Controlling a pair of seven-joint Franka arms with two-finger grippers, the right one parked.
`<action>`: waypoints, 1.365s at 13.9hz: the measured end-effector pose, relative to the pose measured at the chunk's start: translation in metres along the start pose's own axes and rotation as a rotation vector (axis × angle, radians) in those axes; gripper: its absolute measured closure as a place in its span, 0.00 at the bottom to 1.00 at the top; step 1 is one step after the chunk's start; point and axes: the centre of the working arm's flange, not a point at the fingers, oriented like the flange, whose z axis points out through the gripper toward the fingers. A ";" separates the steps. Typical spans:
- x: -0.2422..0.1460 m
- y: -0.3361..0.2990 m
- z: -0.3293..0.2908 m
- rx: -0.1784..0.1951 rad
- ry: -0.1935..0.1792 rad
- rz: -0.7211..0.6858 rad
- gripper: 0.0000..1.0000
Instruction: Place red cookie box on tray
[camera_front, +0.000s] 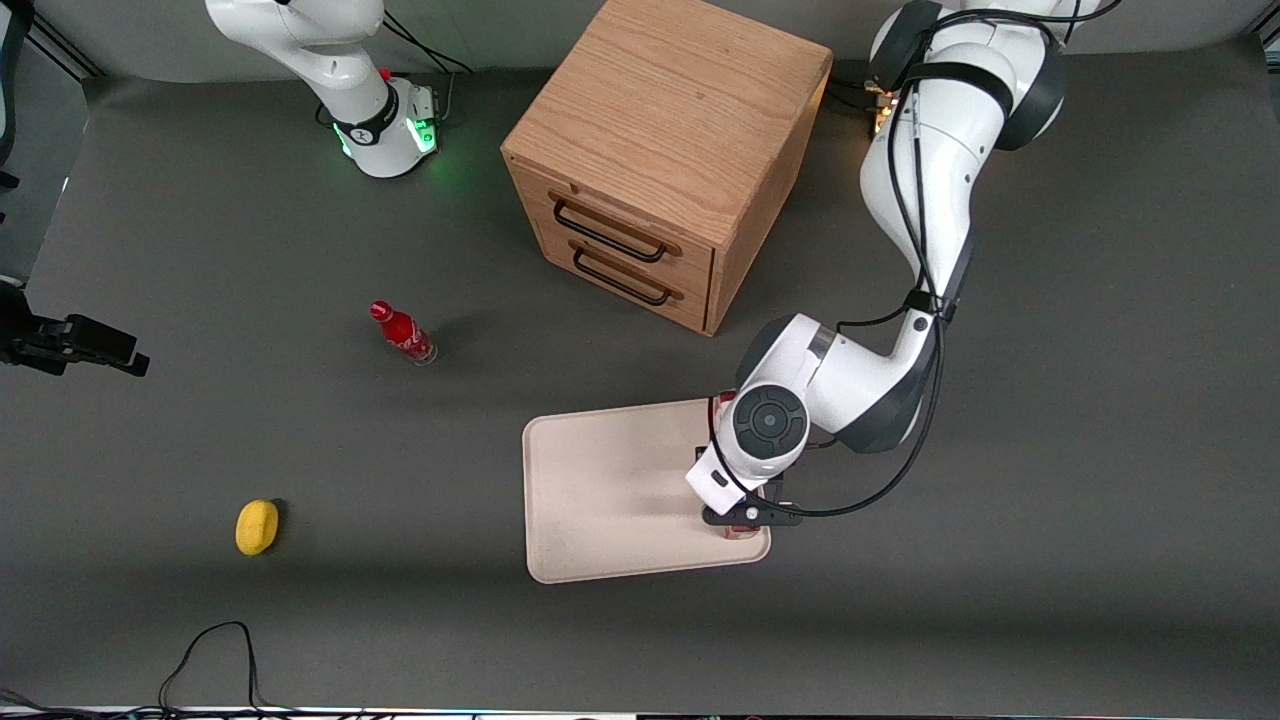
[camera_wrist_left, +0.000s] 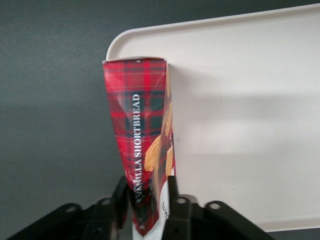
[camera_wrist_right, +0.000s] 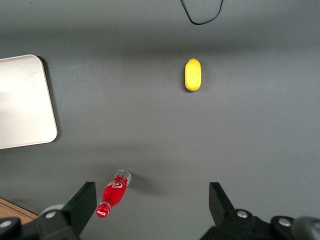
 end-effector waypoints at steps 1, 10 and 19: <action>0.000 0.000 0.001 0.001 -0.001 -0.001 0.46; -0.023 -0.016 -0.113 0.042 -0.032 -0.009 0.00; -0.057 -0.226 -0.291 0.065 -0.029 0.016 0.00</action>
